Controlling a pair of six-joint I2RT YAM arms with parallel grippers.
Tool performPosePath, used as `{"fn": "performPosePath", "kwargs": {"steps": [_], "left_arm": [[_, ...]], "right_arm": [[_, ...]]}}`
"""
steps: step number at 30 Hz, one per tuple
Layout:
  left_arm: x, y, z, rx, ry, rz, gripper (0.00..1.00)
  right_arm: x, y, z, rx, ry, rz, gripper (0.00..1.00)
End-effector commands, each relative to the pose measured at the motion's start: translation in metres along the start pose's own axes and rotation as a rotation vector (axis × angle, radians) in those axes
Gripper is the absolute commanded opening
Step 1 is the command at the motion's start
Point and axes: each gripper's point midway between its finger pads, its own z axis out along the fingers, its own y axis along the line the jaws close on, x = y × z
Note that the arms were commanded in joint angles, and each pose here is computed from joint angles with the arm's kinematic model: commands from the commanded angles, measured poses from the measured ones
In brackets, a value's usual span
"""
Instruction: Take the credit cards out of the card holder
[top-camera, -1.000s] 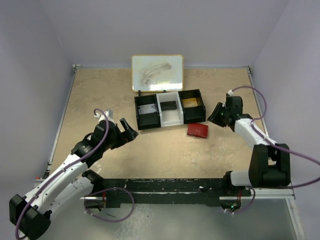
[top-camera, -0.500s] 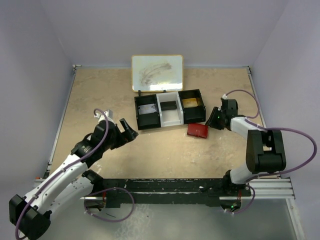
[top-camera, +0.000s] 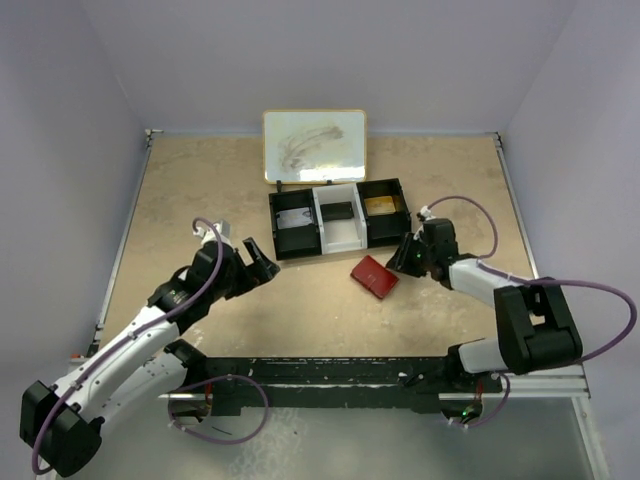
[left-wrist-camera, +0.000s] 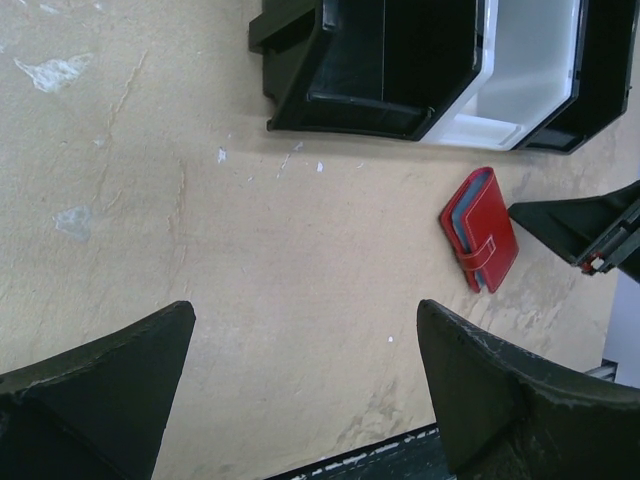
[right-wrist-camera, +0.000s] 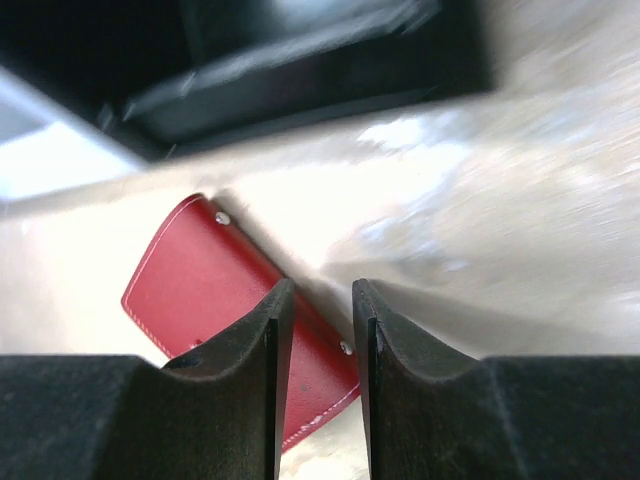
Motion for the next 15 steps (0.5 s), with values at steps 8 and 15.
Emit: {"fn": "performPosePath", "kwargs": {"steps": [8, 15], "left_arm": [[0.018, -0.036, 0.017, 0.134, 0.028, -0.021, 0.88], [0.064, -0.069, 0.041, 0.159, 0.081, 0.062, 0.84]], "right_arm": [[0.094, 0.058, -0.035, -0.105, 0.188, -0.090, 0.37], [0.080, 0.099, -0.054, -0.316, 0.128, -0.108, 0.45]]}}
